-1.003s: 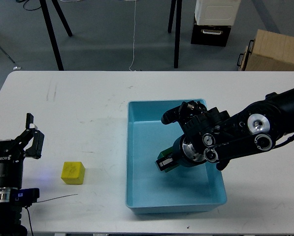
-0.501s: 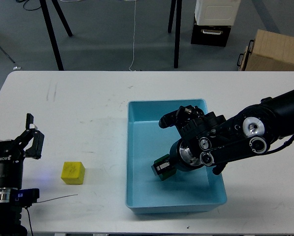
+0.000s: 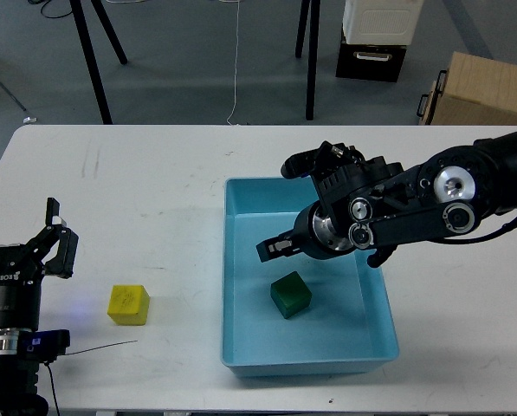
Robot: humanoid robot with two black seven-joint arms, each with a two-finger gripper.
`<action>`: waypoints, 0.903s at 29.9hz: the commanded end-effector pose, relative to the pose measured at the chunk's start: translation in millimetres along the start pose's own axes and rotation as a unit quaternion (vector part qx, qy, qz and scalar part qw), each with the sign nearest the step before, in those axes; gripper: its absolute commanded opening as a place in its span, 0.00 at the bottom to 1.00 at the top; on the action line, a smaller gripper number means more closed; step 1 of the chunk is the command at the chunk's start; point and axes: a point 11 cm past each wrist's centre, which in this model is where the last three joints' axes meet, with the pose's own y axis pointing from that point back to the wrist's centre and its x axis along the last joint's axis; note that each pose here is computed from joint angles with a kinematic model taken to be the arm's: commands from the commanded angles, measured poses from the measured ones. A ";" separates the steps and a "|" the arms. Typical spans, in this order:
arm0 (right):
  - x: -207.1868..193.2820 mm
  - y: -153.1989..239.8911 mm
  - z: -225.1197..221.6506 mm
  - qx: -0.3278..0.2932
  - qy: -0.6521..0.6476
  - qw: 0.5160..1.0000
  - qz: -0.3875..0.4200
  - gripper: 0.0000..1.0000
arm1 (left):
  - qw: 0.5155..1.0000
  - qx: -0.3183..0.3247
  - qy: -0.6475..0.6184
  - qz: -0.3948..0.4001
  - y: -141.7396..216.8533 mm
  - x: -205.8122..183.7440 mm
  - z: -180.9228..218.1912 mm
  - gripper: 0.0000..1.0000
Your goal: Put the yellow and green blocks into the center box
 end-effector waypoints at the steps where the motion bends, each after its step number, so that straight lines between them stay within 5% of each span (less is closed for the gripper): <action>1: 44.8 26.6 11.9 0.026 -0.085 0.995 0.039 0.77 | 1.000 0.001 0.000 -0.001 -0.7 -0.1 0.0 1.00; 6: 94.1 65.7 31.5 0.146 -0.271 0.951 0.041 0.77 | 1.000 0.003 -0.002 -0.004 -3.2 -1.6 -0.2 1.00; 13: 118.2 90.3 103.6 0.305 -0.476 0.822 0.072 0.78 | 1.000 0.013 0.001 -0.005 -4.8 -1.7 -5.8 1.00; 18: 103.0 90.3 152.1 0.377 -0.579 0.717 0.092 0.79 | 1.000 0.018 0.004 -0.006 -6.0 -1.4 -9.5 1.00; 23: 84.9 105.2 201.9 0.473 -0.678 0.554 0.102 0.80 | 1.000 0.016 0.005 -0.005 -6.2 -0.6 -9.7 1.00; 27: 49.6 119.3 264.9 0.481 -0.732 0.458 0.150 0.80 | 1.000 0.017 0.003 -0.004 -5.6 0.0 -8.7 1.00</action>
